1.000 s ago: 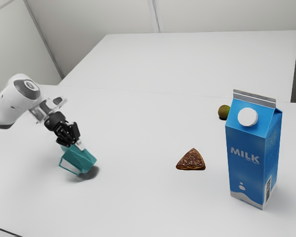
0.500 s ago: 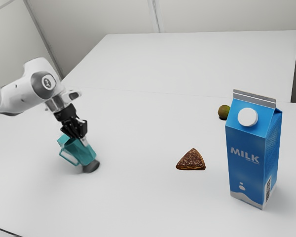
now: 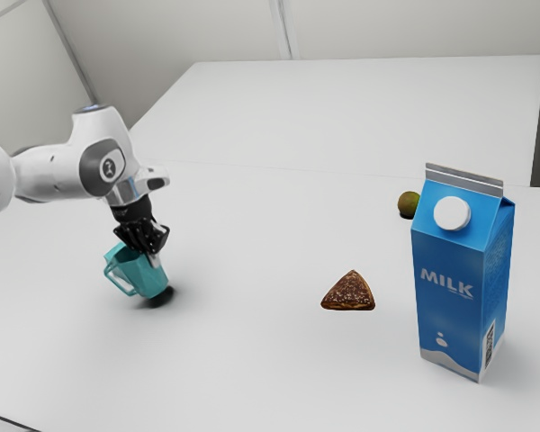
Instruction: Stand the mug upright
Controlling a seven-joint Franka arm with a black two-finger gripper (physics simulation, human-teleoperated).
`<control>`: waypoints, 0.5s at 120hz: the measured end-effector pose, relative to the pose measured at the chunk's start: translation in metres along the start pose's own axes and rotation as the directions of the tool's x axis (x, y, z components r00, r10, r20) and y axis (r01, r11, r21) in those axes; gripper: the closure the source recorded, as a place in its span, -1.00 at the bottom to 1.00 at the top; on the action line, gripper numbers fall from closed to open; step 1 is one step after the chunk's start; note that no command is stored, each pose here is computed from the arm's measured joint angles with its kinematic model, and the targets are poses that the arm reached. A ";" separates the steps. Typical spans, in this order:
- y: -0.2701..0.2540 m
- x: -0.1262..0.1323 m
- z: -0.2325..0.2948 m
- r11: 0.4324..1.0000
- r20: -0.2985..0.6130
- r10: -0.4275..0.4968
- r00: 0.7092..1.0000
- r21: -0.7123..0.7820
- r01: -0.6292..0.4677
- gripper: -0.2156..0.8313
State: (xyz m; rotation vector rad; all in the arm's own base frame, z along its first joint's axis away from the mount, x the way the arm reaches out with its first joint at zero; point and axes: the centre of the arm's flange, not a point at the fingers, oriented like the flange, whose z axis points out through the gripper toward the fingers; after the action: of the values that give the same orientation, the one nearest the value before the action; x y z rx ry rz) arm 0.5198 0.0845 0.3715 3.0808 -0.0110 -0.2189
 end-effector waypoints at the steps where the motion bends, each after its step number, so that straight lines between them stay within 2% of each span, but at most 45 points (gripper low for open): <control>1: -0.001 0.000 0.000 1.000 -0.003 -0.002 1.000 0.001 0.002 0.90; 28: -0.002 0.005 -0.004 0.999 -0.075 -0.032 0.997 0.023 0.033 0.90; 60: 0.018 0.007 0.003 0.999 -0.101 -0.014 0.995 0.041 0.019 0.90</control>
State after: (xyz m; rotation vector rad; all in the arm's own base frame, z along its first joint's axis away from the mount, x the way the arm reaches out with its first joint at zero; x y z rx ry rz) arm 0.5262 0.0666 0.3682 3.1305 0.0140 -0.0649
